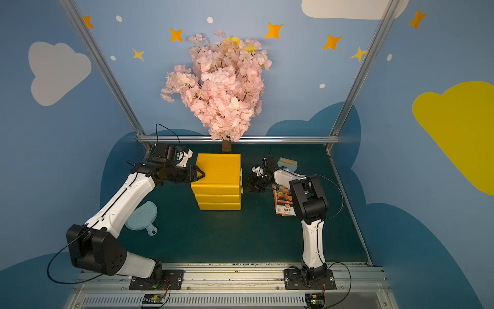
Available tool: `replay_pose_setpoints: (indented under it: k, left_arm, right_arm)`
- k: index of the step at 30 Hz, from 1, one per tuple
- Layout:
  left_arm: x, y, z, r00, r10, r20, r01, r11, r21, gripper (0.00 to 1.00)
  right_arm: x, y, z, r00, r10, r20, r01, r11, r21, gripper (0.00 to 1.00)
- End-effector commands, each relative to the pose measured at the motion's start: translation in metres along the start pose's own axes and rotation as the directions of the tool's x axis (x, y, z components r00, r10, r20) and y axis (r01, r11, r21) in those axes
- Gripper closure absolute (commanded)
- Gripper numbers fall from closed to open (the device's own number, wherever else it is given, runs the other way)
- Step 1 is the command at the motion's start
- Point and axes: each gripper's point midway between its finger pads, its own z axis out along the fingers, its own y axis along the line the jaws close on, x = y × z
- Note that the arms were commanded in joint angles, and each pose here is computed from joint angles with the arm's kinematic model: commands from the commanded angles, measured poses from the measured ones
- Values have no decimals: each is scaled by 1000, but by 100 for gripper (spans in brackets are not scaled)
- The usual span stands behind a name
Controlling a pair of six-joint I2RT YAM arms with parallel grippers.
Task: Take the seed bags out of the drawer
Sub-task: Close the drawer in the storage box, then reset both arms
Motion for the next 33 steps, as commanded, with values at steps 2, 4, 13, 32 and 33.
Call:
replay_pose_setpoints:
  k: [2, 4, 13, 32, 33]
  left_arm:
    - [21, 0, -8, 996, -9, -91, 5, 999, -43, 38]
    - [10, -6, -18, 998, 11, -59, -14, 999, -42, 36]
    - [-23, -27, -71, 991, 71, 111, -65, 996, -60, 19]
    - [-27, 30, -170, 626, 459, 630, -115, 854, -508, 0]
    - [-26, 37, -165, 613, 472, 634, -108, 845, -524, 0]
  right_arm:
    - [8, 9, -12, 999, -47, -7, 47, 999, 1, 56]
    - [8, 7, -19, 999, -52, 4, 52, 998, 23, 56]
    - [8, -2, -51, 995, -82, 51, 77, 992, 96, 54]
    - [11, 71, -297, 468, -638, 612, 60, 713, 699, 40]
    - [13, 76, -306, 430, -649, 628, 71, 717, 693, 15]
